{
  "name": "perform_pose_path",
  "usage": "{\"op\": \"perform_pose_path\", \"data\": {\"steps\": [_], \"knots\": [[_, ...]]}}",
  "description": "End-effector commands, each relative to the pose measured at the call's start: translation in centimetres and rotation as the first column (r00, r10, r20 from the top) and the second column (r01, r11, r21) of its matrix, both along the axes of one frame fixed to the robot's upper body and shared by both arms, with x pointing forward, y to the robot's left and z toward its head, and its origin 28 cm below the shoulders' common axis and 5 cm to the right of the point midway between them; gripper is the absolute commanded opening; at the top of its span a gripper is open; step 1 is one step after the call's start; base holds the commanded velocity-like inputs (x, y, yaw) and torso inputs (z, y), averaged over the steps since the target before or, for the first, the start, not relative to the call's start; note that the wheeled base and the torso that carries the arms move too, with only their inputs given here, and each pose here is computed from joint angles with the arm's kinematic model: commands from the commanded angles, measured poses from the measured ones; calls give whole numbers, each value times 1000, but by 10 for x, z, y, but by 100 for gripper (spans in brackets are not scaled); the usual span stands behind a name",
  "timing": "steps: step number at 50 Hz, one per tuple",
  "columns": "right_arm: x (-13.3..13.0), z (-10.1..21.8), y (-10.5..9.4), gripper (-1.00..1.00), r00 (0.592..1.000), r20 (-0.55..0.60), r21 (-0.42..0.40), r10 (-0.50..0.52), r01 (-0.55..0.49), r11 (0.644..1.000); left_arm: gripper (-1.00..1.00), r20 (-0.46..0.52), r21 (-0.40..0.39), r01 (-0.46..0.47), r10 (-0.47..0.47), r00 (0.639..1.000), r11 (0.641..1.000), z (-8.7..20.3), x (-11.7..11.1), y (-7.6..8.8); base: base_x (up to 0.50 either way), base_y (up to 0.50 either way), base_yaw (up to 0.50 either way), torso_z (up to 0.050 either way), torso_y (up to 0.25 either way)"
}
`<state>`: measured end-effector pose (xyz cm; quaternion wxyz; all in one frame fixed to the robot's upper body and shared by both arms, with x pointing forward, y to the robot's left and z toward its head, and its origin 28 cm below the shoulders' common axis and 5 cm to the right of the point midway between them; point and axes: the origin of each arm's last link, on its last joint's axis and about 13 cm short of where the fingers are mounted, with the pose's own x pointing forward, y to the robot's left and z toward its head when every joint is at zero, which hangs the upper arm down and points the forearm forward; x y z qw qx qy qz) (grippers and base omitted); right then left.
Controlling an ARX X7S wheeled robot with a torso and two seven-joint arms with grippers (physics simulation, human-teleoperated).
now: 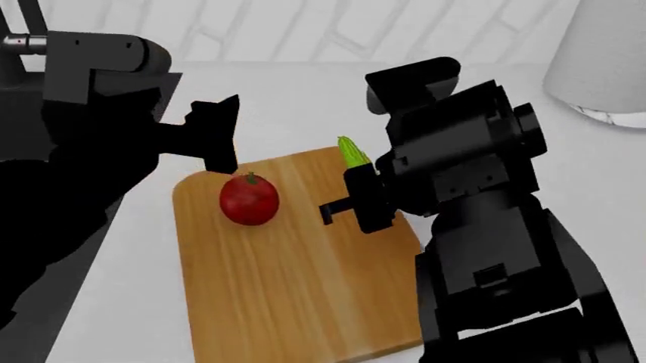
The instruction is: Pick the vegetables from the sink and place them on the cutting board.
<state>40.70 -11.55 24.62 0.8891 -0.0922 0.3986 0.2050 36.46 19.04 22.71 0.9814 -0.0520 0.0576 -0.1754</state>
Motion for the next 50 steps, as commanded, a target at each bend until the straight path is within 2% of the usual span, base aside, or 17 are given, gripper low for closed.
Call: {"op": "perform_pose_path", "data": {"steps": [1, 14, 20, 21, 32, 36, 38, 48, 50], "knots": [[-1, -2, 7, -100, 998, -45, 2, 44, -43, 999, 100, 2, -25, -18, 18, 1000, 1000, -2, 0, 4, 0, 0, 0, 0, 0], [-4, -22, 10, -100, 992, -110, 6, 61, -61, 998, 100, 1, -25, -9, 9, 1000, 1000, -1, -3, 1, -1, 0, 0, 0, 0], [-4, -21, 10, -100, 993, -107, 4, 52, -51, 999, 100, -4, -24, -12, 12, 1000, 1000, -3, -3, 1, 0, 0, 0, 0, 0], [-4, -21, 9, 100, 993, -105, 5, 48, -48, 999, 100, -4, -26, -12, 12, 1000, 1000, -3, -3, 1, 0, 3, 0, 0, 0], [-3, -15, 7, 100, 996, -85, 15, 29, -28, 1000, 100, -2, -24, -11, 11, 1000, 1000, -2, -3, 1, -2, 0, 0, 0, 0], [-1, -2, 5, 100, 999, -40, 30, 20, -19, 999, 100, -1, -23, -11, 11, 1000, 1000, -2, -4, 1, -3, 0, 0, 0, 0], [1, 11, 4, 100, 1000, 19, 47, 15, -16, 999, 100, 1, -26, -12, 12, 1000, 1000, 0, -4, 1, 0, 0, 0, 0, 0], [-2, 27, 1, 100, 996, 90, 69, 19, -25, 997, 100, 7, -25, -9, 9, 1000, 1000, 2, -5, -2, 0, 0, 0, 0, 0], [-3, 29, 0, 100, 995, 96, 66, 12, -19, 998, 100, 36, -22, -42, 43, 998, 999, 2, -4, -2, 0, 0, 0, 0, 0]]}}
